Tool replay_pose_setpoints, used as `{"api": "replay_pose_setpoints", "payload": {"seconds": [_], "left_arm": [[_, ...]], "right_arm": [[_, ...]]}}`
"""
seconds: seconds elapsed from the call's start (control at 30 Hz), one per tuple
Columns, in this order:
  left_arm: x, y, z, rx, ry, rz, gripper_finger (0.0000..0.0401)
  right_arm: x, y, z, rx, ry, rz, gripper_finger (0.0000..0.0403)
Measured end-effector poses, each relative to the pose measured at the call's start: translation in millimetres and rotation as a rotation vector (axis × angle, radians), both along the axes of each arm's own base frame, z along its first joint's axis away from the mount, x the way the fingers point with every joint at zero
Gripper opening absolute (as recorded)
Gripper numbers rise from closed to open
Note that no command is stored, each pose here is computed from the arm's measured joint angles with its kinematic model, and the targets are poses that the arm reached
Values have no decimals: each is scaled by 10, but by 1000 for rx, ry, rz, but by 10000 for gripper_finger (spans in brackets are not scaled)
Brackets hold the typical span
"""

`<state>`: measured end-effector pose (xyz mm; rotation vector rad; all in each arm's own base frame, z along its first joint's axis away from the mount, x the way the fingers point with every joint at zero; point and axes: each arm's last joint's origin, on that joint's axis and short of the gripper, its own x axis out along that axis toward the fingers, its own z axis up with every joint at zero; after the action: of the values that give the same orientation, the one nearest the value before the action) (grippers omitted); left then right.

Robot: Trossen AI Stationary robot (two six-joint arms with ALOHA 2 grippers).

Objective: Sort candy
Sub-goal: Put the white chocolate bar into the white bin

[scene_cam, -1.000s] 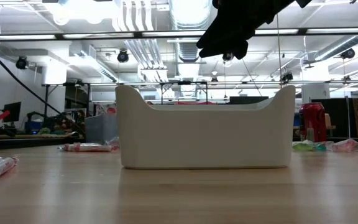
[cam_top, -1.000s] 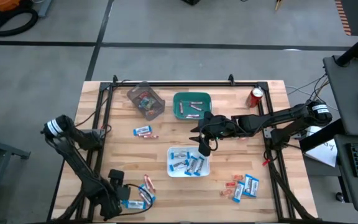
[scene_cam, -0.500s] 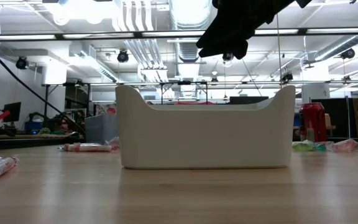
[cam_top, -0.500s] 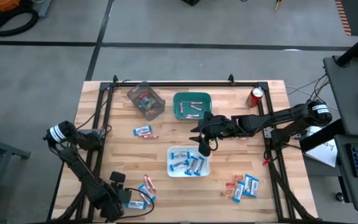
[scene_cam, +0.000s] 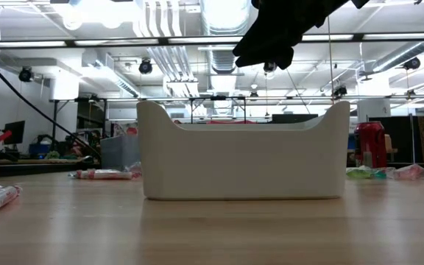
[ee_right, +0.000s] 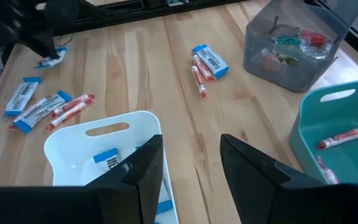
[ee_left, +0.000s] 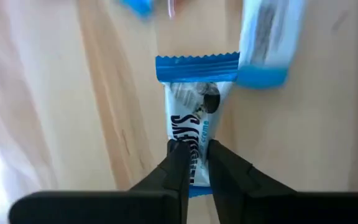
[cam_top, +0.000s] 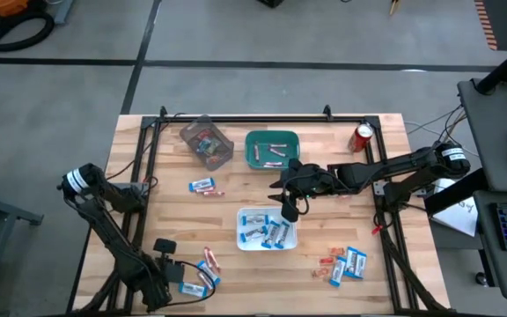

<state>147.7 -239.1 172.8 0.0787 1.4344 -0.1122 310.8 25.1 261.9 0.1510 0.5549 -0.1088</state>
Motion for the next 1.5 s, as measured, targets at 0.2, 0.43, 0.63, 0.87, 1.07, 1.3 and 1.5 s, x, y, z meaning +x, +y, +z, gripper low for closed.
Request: {"api": "replay_pose_setpoints", "payload": {"seconds": [0.2,0.43,0.63,0.87,1.07,1.3,1.5], "left_arm": [[49,90,321,53,-278,43,35],[214,389,649,275,-659,161,36],[268,479,672,203,-533,130,37],[304,310,502,109,-531,246,43],[302,66,199,56,-531,308,96],[272,-133,-202,122,-524,303,165],[277,-167,-536,194,-462,342,194]], "right_arm": [[3,52,10,-7,-15,21,153],[165,173,-16,1,-177,60,153],[245,200,-170,18,-125,52,153],[291,241,-314,17,-72,60,153],[288,255,-313,12,-71,67,153],[286,260,-308,13,-74,69,153],[285,262,-304,14,-76,69,153]]}}
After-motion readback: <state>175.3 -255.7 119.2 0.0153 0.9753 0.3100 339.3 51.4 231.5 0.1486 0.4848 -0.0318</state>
